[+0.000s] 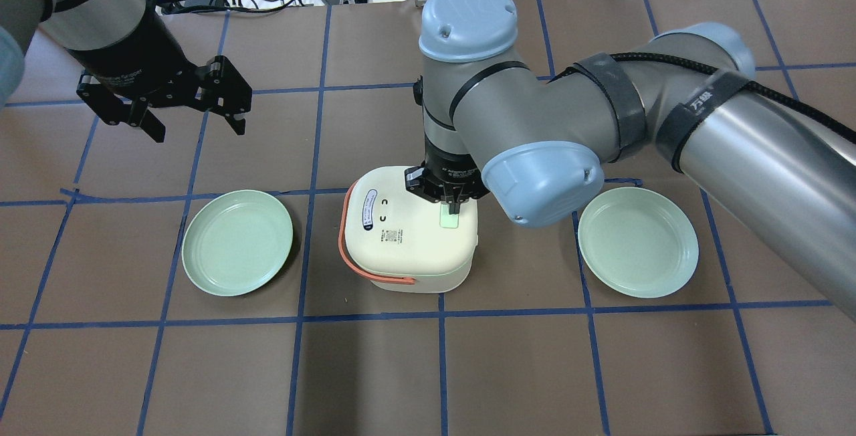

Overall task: Press rice cooker button
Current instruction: 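Press down on the green lid button with the closed right gripper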

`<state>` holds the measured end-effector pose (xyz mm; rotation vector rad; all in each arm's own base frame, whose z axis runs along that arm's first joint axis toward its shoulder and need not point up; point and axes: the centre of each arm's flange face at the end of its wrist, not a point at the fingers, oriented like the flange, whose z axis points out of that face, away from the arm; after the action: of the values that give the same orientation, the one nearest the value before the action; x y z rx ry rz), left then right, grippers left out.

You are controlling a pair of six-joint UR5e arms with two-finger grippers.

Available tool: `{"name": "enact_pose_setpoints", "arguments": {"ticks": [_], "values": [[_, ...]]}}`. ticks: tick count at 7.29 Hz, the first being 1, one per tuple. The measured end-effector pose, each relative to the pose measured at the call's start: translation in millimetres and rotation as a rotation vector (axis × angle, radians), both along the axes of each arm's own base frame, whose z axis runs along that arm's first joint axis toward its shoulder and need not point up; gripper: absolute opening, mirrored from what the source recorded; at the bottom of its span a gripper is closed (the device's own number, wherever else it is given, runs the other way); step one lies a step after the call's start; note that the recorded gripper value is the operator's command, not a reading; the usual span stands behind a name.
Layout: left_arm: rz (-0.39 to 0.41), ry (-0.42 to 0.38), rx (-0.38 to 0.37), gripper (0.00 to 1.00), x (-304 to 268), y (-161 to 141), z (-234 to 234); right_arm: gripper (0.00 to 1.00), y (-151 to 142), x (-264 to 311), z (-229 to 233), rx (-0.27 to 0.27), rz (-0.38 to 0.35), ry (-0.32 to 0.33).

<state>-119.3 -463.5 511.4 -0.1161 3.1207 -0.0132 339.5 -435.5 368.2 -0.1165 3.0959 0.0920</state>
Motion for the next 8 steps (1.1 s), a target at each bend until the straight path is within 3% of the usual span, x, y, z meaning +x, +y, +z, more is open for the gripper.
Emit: {"name": "enact_pose_setpoints", "arguments": {"ticks": [5,6,7,8], "values": [[0.0,0.0,0.0,1.0,0.0,0.0,0.0,0.0,1.0,-0.1,-11.0,0.02,0.001,0.005],[0.0,0.0,0.0,1.0,0.0,0.0,0.0,0.07,1.2,-0.1,-12.1,0.023,0.001,0.005],[0.0,0.0,0.0,1.0,0.0,0.0,0.0,0.85,0.5,0.1,-10.8,0.02,0.001,0.005],[0.0,0.0,0.0,1.0,0.0,0.0,0.0,1.0,-1.4,0.5,-4.5,0.007,-0.001,0.003]]}}
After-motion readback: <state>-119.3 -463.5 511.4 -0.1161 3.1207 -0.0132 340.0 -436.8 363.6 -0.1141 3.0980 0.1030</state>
